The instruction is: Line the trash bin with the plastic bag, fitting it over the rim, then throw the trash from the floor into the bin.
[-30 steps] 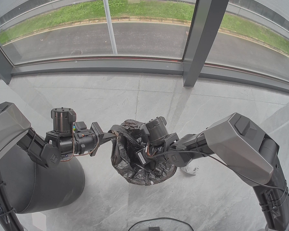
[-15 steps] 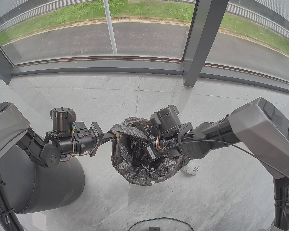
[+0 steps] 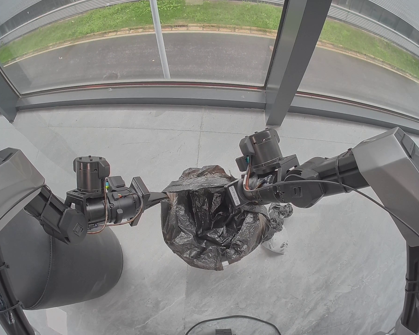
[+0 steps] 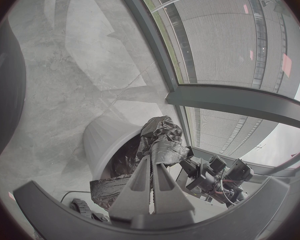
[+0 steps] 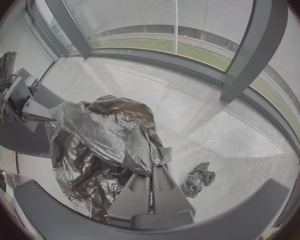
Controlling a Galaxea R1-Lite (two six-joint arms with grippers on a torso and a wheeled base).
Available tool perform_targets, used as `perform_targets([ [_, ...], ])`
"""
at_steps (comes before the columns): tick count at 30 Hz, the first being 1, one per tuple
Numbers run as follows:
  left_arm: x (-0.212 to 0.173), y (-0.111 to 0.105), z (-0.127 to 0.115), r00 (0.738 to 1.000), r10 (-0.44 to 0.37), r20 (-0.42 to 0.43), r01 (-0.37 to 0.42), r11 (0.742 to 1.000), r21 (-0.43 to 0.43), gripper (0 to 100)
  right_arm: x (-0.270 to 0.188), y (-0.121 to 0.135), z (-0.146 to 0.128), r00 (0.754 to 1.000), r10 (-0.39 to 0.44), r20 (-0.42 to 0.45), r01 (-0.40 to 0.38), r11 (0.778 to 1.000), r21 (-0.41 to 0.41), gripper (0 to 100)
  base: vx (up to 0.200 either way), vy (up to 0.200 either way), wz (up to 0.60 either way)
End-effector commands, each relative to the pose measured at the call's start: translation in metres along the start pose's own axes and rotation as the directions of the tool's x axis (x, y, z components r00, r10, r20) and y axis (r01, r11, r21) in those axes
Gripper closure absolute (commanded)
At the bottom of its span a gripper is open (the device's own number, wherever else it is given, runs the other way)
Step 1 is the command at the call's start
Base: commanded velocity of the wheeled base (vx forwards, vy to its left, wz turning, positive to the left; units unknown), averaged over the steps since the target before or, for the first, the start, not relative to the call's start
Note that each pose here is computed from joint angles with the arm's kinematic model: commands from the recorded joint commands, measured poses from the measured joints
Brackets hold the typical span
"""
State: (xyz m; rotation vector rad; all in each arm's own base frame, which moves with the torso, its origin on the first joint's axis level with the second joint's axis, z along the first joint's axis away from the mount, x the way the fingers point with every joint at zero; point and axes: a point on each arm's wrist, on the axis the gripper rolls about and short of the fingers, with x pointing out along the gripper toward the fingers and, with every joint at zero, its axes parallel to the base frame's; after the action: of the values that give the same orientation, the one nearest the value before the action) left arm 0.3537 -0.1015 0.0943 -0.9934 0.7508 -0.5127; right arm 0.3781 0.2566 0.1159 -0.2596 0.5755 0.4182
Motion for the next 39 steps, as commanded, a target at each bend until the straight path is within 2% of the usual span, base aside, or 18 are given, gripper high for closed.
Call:
perform_targets([
  [1, 0.003, 0.001, 0.002, 1.0, -0.012, 0.007, 0.012, 1.0, 0.008, 100, 0.007, -0.009, 0.0, 1.0, -0.013, 0.009, 0.012, 1.0, 0.016, 100, 0.0, 0.0, 0.0],
  [6, 0.006, -0.001, 0.003, 0.998, -0.058, 0.025, 0.057, 0.997, 0.042, 100, 0.017, -0.012, 0.003, 0.999, -0.022, 0.049, 0.021, 0.999, 0.025, 100, 0.0, 0.0, 0.0],
  [23, 0.021, 0.021, 0.006, 1.0, -0.021, 0.016, 0.021, 0.999, 0.032, 100, 0.035, -0.029, 0.001, 0.996, -0.067, 0.059, 0.064, 0.997, 0.052, 100, 0.0, 0.0, 0.0],
  [31, 0.022, 0.021, 0.004, 1.0, -0.02, 0.012, 0.02, 0.999, 0.039, 100, 0.036, -0.03, -0.001, 0.997, -0.061, 0.051, 0.059, 0.997, 0.048, 100, 0.0, 0.0, 0.0],
  [39, 0.018, 0.013, 0.004, 0.999, -0.034, 0.015, 0.033, 0.998, 0.048, 100, 0.016, -0.028, 0.002, 0.997, -0.059, 0.045, 0.058, 0.998, 0.037, 100, 0.0, 0.0, 0.0],
])
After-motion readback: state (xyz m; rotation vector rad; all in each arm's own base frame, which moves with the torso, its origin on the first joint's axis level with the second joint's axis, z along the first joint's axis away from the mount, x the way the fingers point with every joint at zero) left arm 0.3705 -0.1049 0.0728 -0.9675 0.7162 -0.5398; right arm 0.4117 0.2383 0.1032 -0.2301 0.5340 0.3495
